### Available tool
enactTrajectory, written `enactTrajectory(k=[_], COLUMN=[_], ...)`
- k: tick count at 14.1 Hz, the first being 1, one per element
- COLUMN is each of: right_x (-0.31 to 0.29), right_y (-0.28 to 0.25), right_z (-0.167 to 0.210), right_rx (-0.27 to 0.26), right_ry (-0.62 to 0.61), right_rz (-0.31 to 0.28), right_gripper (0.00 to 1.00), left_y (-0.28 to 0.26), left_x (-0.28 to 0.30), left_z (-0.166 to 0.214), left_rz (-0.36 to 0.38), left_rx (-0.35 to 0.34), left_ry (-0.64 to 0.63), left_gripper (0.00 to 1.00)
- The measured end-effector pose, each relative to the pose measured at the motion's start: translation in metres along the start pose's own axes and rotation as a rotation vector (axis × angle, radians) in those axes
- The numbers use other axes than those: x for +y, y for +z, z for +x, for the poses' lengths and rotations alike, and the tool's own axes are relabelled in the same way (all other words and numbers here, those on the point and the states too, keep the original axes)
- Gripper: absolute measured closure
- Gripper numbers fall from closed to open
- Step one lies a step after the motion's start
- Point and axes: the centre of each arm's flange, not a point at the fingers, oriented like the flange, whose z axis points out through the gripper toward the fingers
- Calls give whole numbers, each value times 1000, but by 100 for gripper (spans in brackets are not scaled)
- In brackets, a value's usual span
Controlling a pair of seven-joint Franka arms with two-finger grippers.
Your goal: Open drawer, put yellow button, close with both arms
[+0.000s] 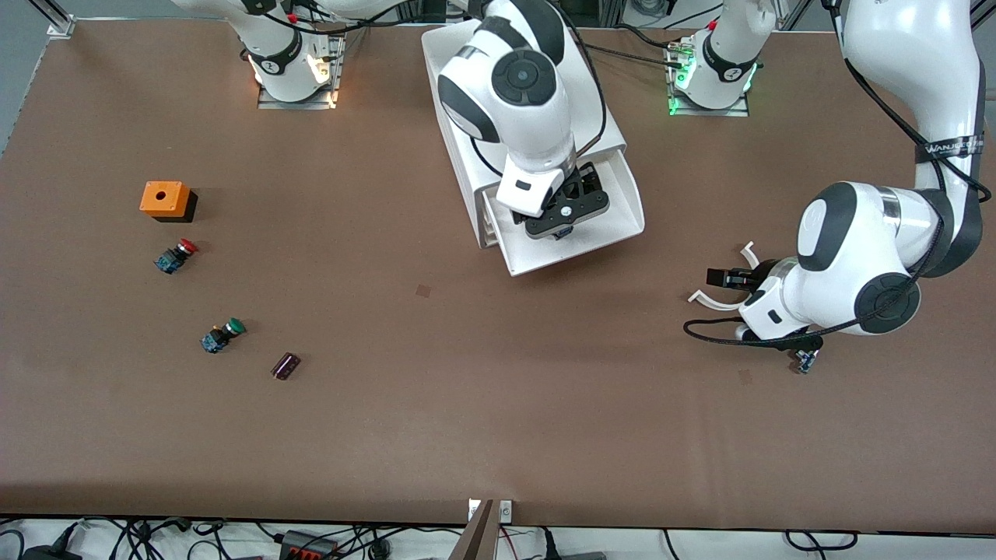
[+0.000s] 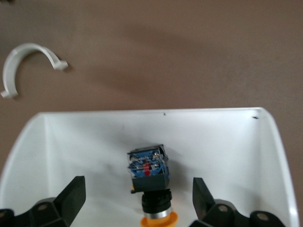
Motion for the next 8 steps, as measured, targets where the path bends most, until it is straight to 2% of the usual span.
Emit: enactTrajectory(k=[3, 5, 8], right_x=[30, 79, 170], right_y=[-46, -66, -78], right_z=[27, 51, 87], right_rx=[65, 77, 65], right_ry=[98, 167, 258], right_rz=[15, -5, -56], right_gripper=[0, 0, 0], left_y=[-19, -27, -5], left_x=[28, 56, 104], left_z=[-8, -16, -30], left_rz=[-9, -29, -85], left_rx=[64, 118, 261], left_ry=[-64, -112, -154], left_gripper=[0, 0, 0])
